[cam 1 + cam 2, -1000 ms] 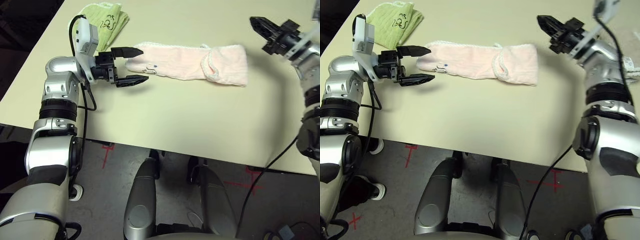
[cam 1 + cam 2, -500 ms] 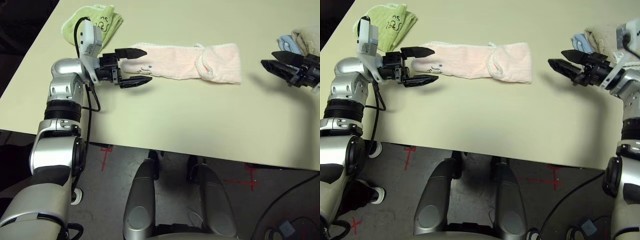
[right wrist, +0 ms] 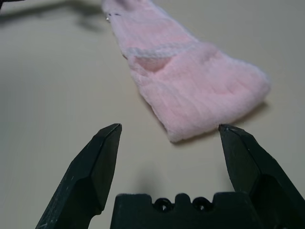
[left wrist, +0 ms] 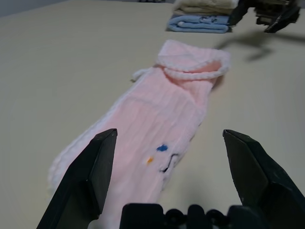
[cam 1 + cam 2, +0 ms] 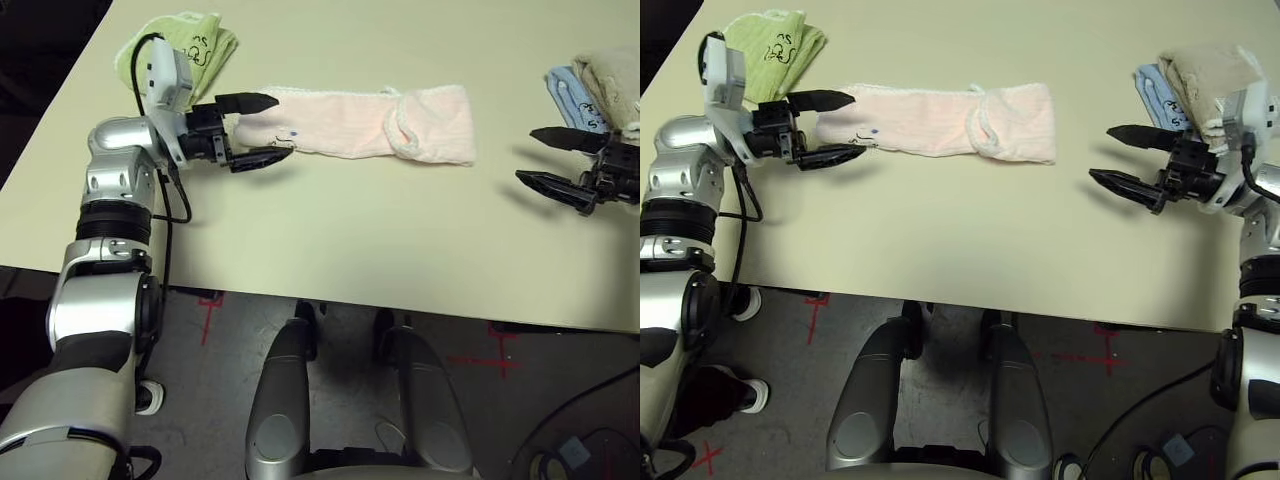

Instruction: Fold the towel and set it aside.

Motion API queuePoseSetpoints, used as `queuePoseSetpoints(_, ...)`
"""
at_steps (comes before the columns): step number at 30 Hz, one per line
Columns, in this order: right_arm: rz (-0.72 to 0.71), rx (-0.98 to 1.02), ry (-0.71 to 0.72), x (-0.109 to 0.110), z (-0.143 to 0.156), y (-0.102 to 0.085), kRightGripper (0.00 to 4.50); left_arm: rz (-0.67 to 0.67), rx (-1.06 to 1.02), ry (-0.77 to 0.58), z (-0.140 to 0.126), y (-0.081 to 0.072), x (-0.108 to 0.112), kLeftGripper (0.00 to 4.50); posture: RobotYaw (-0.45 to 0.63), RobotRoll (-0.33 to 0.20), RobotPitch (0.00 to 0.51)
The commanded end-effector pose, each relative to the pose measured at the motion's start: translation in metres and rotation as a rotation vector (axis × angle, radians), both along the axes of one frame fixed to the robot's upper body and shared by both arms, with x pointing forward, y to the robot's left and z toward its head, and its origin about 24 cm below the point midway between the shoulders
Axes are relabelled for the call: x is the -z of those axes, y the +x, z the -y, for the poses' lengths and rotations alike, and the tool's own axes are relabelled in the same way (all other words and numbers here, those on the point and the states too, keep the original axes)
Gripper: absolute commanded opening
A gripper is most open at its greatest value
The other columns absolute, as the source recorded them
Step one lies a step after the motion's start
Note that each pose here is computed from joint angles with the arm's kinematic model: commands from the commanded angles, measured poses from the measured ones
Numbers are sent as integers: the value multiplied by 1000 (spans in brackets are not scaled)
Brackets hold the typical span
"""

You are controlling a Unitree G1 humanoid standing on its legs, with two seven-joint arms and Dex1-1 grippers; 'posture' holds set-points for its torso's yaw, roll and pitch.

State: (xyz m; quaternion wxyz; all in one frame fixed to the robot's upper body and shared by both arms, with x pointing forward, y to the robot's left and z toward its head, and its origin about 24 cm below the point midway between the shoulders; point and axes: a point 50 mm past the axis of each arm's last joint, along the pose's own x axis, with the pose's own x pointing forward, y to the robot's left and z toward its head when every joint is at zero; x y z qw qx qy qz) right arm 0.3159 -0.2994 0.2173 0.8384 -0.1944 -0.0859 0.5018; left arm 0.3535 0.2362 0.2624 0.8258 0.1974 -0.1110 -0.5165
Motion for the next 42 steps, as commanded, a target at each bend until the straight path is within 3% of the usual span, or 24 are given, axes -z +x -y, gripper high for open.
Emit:
queuePoseSetpoints(1, -4, -21, -47, 4, -1, 1, 4436, -55, -74, -44, -14, -8, -11, 4500, 124, 0, 376)
queuePoseSetpoints(4, -12, -18, -39, 8, -1, 2, 4436, -175, -123, -96, -24, -20, -17, 4500, 133, 0, 377)
queuePoseSetpoints(9, -23, -31, -24, 14, -4, 3, 4436, -492, -199, -288, -34, -34, -22, 4500, 153, 0, 378)
queuePoseSetpoints(11, -21, -37, -21, 14, -7, 4, 4436, -644, -244, -390, -35, -34, -19, 4500, 159, 0, 380)
queuePoseSetpoints(14, -16, -45, -22, 13, -11, 5, 4436, -764, -294, -487, -33, -30, -10, 4500, 166, 0, 381)
queuePoseSetpoints(19, -12, -51, -17, 11, -18, 6, 4436, -949, -368, -543, -19, -19, 14, 4500, 163, 0, 386)
queuePoseSetpoints(26, -21, -34, -28, 9, -19, 8, 4436, -1116, -407, -653, -13, -13, 11, 4500, 157, 0, 388)
queuePoseSetpoints(33, -26, -10, -27, 7, -13, 12, 4436, -1220, -371, -656, -1, -15, 10, 4500, 160, 0, 394)
queuePoseSetpoints(42, -19, -14, -25, 8, -14, 14, 4436, -1238, -367, -646, 12, -8, 18, 4500, 158, 0, 397)
